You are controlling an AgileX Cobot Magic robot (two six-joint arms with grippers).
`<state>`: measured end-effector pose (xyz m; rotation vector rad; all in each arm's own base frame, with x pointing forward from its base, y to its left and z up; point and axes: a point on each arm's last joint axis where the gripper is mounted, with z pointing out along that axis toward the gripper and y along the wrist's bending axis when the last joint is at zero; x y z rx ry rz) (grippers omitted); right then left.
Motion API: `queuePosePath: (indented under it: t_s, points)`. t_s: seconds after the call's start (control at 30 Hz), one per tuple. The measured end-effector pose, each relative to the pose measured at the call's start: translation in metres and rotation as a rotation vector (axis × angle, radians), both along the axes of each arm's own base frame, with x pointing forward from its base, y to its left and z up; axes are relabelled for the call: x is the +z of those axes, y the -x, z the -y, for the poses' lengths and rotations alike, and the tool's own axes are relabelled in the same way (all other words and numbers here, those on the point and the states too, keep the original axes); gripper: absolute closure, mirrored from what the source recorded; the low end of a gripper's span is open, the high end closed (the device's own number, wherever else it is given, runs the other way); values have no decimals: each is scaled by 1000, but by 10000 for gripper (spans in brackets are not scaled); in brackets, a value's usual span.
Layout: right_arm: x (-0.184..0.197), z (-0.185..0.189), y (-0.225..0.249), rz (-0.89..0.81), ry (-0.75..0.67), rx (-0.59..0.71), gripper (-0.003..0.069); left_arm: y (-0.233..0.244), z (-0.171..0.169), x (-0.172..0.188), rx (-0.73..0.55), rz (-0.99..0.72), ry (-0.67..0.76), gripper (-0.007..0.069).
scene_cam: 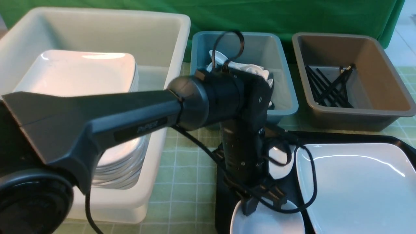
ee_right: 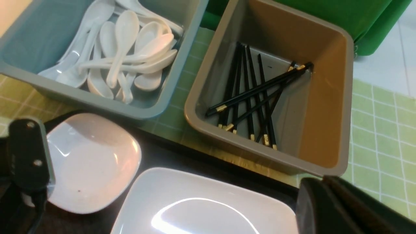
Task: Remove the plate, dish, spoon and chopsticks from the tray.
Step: Use the left arm to grab a small plate from the dinner plate, then use the left arm to put the small plate into the large storage box on the left
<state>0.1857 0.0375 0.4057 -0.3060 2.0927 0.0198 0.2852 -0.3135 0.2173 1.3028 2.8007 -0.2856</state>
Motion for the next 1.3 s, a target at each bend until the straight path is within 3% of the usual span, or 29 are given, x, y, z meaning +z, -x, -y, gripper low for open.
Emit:
queuePosePath:
  t_s: [0.13,0.17,0.27,0.3,0.33,0.43,0.47,0.5,0.53,0.6,0.73,1.0,1.2,1.3]
  points:
    - [8,-5,2,20,-23,55,648,-2,-4,51,25,119,74,619]
    - [14,-14,3,35,-45,138,648,1,-13,92,63,205,140,618]
    - [22,-35,3,61,-71,328,648,8,-43,152,145,300,262,618]
    - [23,-39,3,61,-85,351,648,6,-47,156,158,305,270,618]
    - [26,-55,0,59,-85,456,648,7,-80,185,247,344,330,618]
    - [31,-86,-3,40,-79,614,648,3,-143,208,437,373,381,618]
    - [31,-92,-6,28,-72,627,648,3,-153,206,468,367,379,618]
    - [32,-112,-8,1,-64,721,648,1,-196,205,614,370,398,618]
    - [30,-117,-9,-13,-61,740,648,3,-202,204,632,371,401,618]
    - [31,-143,-10,-52,-46,840,648,9,-250,193,826,373,443,618]
    - [27,-174,-14,-100,-17,936,648,29,-300,148,1086,333,454,618]
    - [18,-184,-20,-130,-3,953,648,36,-311,99,1191,241,413,594]
    - [16,-180,-21,-148,48,931,648,35,-314,104,1184,299,398,377]
    - [11,-170,-25,-189,130,847,648,40,-318,132,1172,363,360,244]
